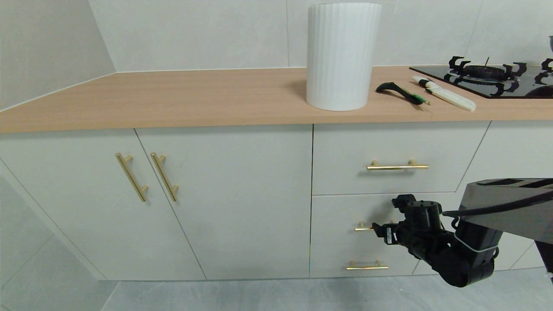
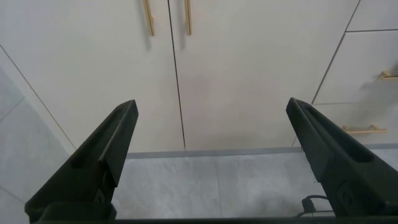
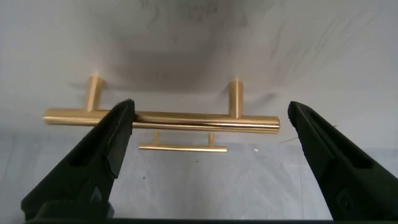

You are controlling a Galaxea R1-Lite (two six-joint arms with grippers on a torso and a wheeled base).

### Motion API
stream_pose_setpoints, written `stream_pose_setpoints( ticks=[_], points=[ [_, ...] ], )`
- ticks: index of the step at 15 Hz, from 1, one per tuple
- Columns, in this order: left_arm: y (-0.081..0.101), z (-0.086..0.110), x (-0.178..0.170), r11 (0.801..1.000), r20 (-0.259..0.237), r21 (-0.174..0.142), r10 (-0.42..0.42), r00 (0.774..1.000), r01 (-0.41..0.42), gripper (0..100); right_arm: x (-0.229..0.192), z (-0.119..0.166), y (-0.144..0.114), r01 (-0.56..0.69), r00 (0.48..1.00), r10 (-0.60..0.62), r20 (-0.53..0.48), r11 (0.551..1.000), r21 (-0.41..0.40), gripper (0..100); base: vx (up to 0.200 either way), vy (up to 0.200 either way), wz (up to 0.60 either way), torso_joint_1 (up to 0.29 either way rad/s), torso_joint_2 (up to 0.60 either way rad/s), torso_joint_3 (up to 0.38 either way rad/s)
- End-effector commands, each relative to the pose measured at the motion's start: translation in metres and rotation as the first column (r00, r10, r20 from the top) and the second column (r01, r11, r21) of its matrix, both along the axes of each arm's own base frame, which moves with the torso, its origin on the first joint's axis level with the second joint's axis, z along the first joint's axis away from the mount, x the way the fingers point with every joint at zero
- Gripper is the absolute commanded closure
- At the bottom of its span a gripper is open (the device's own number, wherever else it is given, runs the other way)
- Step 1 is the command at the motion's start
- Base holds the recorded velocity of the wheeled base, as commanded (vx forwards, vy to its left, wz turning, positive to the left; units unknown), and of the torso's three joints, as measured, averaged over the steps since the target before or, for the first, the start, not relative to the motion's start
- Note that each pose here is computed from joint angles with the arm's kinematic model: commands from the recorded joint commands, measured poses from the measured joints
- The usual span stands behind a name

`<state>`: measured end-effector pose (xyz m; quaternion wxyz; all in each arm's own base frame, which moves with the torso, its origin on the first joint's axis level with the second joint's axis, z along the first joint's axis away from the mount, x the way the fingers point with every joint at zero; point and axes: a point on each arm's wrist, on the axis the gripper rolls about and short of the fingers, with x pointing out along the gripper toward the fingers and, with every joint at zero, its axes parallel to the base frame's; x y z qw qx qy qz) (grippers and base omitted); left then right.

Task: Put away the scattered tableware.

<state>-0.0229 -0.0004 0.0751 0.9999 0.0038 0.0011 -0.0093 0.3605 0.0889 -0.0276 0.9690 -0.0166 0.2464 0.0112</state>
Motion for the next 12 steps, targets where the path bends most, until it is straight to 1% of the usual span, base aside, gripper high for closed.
stream_pose_setpoints(
  ticks=[1, 4, 12],
  points=[
    [0.0, 0.0, 0.0001, 1.0, -0.001, 0.0, 0.0, 1.0, 0.0, 0, 0.0011, -0.0088, 0.0003, 0.001, 1.0, -0.001, -0.021, 1.0, -0.008, 0, 0.0, 0.0, 0.0, 0.0, 0.0, 0.0],
    [0.0, 0.0, 0.0001, 1.0, -0.001, 0.0, 0.0, 1.0, 0.0, 0, 0.0, -0.01, 0.0, 0.001, 1.0, -0.001, -0.027, 1.0, -0.009, 0, 0.0, 0.0, 0.0, 0.0, 0.0, 0.0],
    [0.0, 0.0, 0.0001, 1.0, -0.001, 0.0, 0.0, 1.0, 0.0, 0, -0.0058, -0.0019, -0.0015, 0.0, 1.0, 0.0, -0.028, 1.0, -0.011, 0, 0.0, 0.0, 0.0, 0.0, 0.0, 0.0]
  ],
)
